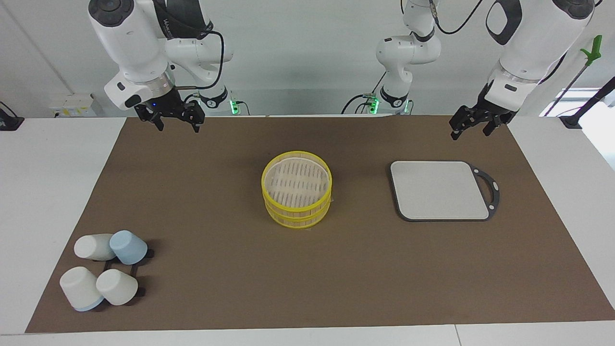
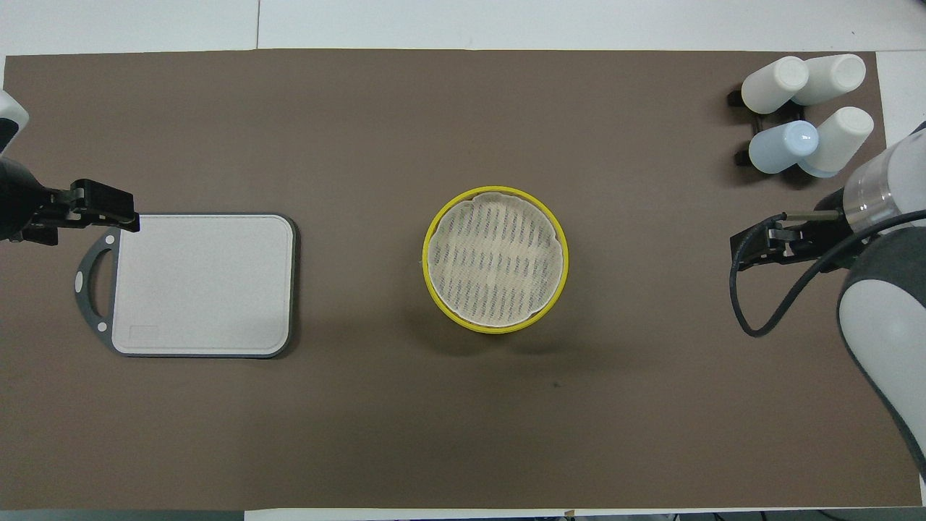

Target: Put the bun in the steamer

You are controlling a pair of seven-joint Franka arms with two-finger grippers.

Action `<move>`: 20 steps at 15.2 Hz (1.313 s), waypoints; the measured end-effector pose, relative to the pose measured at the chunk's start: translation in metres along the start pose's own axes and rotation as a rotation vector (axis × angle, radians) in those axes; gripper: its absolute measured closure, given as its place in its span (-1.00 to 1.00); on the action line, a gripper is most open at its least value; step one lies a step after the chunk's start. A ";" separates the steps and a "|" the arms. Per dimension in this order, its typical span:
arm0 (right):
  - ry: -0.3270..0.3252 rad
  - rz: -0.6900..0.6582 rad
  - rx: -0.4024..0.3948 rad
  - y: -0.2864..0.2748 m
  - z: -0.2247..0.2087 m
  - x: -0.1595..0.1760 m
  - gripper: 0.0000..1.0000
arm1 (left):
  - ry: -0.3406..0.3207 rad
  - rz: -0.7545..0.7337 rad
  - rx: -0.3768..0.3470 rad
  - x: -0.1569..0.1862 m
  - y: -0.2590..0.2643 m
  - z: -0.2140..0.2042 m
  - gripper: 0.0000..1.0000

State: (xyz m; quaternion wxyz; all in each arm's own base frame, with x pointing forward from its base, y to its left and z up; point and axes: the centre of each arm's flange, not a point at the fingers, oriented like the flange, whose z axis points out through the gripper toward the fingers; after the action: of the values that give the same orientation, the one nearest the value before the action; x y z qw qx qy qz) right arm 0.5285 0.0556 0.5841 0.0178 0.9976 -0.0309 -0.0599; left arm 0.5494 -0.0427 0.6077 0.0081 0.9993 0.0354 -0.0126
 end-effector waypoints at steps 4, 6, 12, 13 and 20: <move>0.081 -0.095 0.012 0.007 -0.002 0.013 -1.00 | -0.001 0.029 0.000 0.000 0.000 0.001 -1.00; 0.074 -0.099 0.012 0.012 0.000 0.016 -1.00 | -0.001 0.032 0.000 0.000 0.000 0.001 -1.00; 0.071 -0.078 0.014 0.023 -0.001 0.026 -1.00 | -0.001 0.036 0.000 0.000 0.000 0.001 -1.00; 0.074 -0.070 0.015 0.027 -0.002 0.027 -1.00 | -0.002 0.037 0.000 0.000 0.000 0.001 -1.00; 0.093 -0.033 0.021 0.047 -0.009 0.029 -1.00 | 0.000 0.037 0.000 0.000 0.000 0.001 -1.00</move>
State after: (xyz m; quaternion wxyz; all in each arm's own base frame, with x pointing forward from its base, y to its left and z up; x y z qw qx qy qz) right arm 0.5559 0.0072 0.5909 0.0076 0.9998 -0.0141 -0.0136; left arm 0.5495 -0.0427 0.6066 0.0083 0.9997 0.0169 -0.0127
